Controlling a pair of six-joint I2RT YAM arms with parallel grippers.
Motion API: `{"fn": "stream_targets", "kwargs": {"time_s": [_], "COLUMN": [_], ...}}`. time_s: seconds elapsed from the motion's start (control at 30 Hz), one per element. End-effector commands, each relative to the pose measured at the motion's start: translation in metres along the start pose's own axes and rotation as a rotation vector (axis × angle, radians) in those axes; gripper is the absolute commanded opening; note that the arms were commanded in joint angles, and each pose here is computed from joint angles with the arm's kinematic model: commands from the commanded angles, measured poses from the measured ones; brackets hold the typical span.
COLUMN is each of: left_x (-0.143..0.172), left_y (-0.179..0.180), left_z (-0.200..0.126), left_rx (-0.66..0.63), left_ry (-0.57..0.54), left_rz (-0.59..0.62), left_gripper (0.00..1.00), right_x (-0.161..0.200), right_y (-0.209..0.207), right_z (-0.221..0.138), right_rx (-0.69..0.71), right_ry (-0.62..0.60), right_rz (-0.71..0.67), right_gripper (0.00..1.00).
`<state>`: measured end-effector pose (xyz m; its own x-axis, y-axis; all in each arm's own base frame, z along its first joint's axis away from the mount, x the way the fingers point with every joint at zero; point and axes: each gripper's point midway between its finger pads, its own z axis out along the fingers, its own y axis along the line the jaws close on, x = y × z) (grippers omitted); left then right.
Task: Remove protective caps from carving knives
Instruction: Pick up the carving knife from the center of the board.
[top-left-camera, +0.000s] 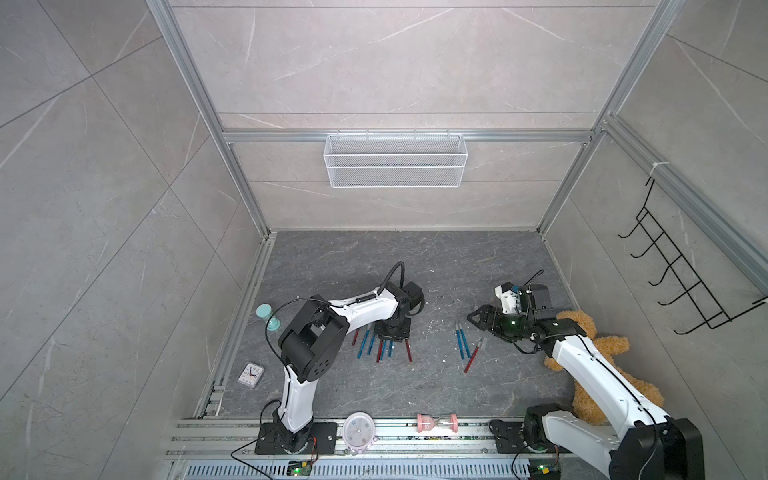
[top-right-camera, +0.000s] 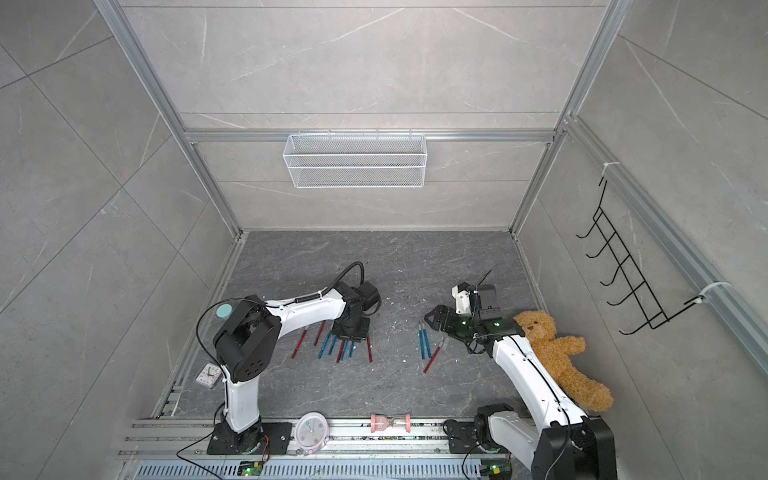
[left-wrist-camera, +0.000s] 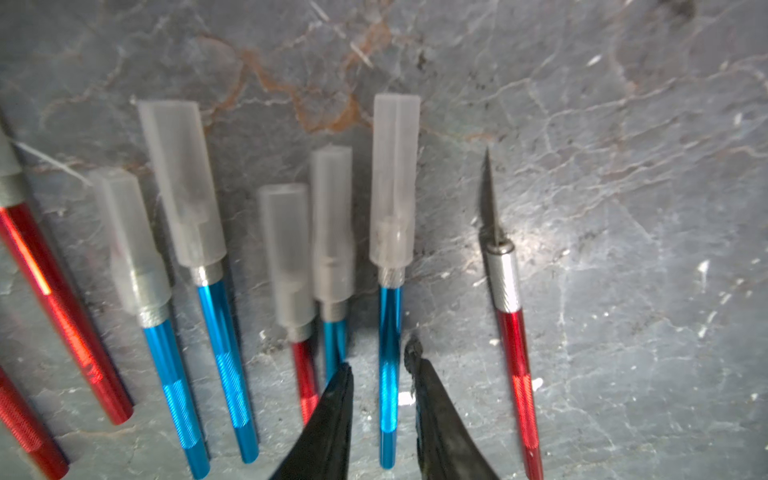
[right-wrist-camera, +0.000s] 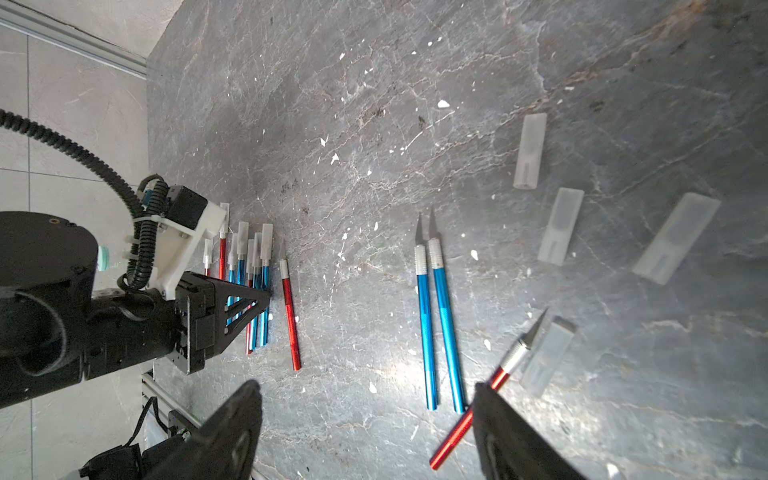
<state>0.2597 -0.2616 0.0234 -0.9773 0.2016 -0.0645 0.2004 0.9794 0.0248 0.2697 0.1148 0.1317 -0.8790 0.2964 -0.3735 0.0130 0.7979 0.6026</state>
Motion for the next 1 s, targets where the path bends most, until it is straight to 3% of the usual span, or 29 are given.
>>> {"fn": "stream_targets", "kwargs": {"time_s": [0.0, 0.57, 0.8, 0.97], "left_x": [-0.002, 0.007, 0.009, 0.006], "left_y": [-0.007, -0.007, -0.007, -0.009], "left_z": [-0.002, 0.017, 0.023, 0.013], "left_rx": [0.019, 0.022, 0.028, 0.039], "left_ry": [0.006, 0.038, 0.047, 0.027], "left_rz": [0.025, 0.020, 0.014, 0.014], "left_gripper": [0.28, 0.20, 0.06, 0.02], "right_x": [0.000, 0.000, -0.002, -0.002], "right_y": [0.001, -0.001, 0.001, -0.002], "right_z": [-0.003, -0.002, -0.004, -0.007], "right_rx": [0.001, 0.006, 0.005, 0.035], "right_ry": [0.000, -0.001, -0.005, -0.001], "right_rz": [-0.016, -0.012, -0.012, -0.021], "right_gripper": [0.79, 0.79, 0.79, 0.78]}}
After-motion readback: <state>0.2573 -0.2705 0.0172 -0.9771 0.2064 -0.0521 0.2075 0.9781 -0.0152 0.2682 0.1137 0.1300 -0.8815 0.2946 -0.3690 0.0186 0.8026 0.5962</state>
